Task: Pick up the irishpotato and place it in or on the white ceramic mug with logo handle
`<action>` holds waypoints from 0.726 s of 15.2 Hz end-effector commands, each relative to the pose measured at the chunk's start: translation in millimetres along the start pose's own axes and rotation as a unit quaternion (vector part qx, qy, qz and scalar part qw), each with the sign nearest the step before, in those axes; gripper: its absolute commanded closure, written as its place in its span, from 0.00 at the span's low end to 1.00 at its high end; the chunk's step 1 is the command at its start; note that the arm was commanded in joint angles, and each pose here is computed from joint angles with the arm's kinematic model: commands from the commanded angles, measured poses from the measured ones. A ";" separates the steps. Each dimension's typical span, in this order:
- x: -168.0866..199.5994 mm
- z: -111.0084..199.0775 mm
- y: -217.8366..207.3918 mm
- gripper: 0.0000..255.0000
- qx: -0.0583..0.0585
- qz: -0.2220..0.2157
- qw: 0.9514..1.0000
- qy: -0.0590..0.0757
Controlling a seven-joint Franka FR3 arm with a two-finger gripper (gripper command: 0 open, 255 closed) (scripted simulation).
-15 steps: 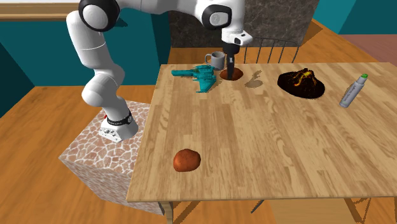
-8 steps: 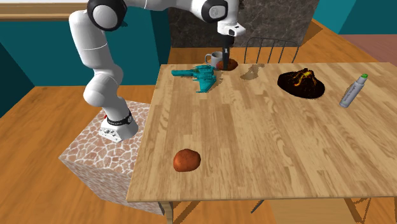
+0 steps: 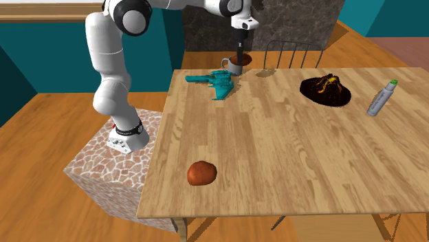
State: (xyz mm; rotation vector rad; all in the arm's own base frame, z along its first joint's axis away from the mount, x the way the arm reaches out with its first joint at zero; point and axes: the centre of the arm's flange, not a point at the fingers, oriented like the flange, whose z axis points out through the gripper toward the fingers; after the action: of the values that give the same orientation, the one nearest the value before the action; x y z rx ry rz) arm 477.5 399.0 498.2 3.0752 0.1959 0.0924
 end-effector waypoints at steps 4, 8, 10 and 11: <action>-13.6 -2.9 -64.7 1.00 0.000 0.001 1.000 0.000; -24.5 -6.8 -116.2 1.00 0.000 0.001 1.000 0.000; -29.9 -8.7 -142.0 1.00 0.000 0.001 1.000 0.000; -32.7 -9.7 -154.9 1.00 0.000 0.001 1.000 0.000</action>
State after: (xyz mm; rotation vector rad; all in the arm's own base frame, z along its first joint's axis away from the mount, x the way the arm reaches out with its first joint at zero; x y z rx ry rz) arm 429.1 536.6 497.7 3.0755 0.1955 0.0928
